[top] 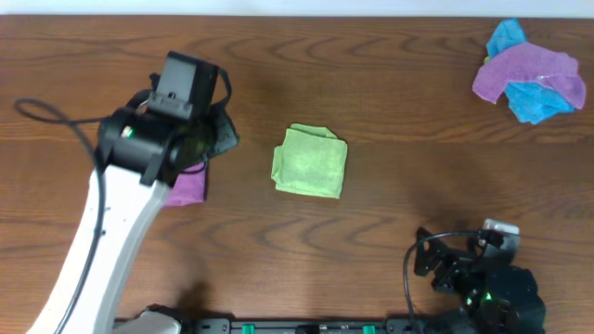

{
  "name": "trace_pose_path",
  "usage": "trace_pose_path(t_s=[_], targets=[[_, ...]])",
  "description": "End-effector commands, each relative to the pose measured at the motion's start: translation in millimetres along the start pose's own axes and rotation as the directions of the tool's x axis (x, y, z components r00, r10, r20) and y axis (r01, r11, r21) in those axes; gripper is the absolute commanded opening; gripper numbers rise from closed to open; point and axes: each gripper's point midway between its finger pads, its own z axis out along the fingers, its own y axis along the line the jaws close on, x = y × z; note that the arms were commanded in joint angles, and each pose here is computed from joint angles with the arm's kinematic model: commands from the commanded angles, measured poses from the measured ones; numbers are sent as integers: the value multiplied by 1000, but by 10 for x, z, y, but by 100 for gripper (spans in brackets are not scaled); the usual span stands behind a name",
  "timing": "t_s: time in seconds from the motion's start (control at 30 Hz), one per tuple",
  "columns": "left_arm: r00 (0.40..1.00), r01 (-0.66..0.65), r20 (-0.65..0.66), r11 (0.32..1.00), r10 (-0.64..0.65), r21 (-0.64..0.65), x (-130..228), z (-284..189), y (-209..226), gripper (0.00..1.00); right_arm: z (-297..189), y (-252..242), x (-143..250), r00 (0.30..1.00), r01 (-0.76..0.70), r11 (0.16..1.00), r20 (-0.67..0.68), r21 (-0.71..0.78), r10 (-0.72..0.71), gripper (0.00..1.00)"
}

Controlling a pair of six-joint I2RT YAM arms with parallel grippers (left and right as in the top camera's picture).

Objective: Fold the cloth

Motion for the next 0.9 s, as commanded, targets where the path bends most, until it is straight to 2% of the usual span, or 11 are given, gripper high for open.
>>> trace_pose_path(t_s=[0.0, 0.17, 0.27, 0.43, 0.57, 0.73, 0.87], targets=[[999, 40, 22, 999, -39, -2, 76, -127, 102, 6, -12, -232, -102, 997, -35, 991, 72, 126, 26, 99], [989, 146, 18, 989, -147, 19, 391, -104, 344, 6, -14, -241, -108, 997, -35, 991, 75, 132, 25, 99], [979, 204, -5, 973, -205, 105, 609, 3, 372, 6, -13, -240, -107, 997, -35, 991, 75, 131, 25, 99], [947, 320, -72, 925, -312, 205, 949, 309, 427, 11, -13, -240, -107, 997, -35, 991, 75, 131, 25, 99], [910, 413, -167, 861, -379, 298, 1179, 656, 349, 13, -13, -239, -107, 997, -35, 991, 75, 131, 26, 99], [859, 512, -235, 773, -455, 375, 1317, 1073, 278, 31, -13, -239, -108, 997, -35, 991, 75, 131, 26, 99], [832, 554, -250, 732, -494, 397, 1381, 1308, 248, 46, -13, -239, -108, 997, -35, 991, 75, 131, 26, 99]])
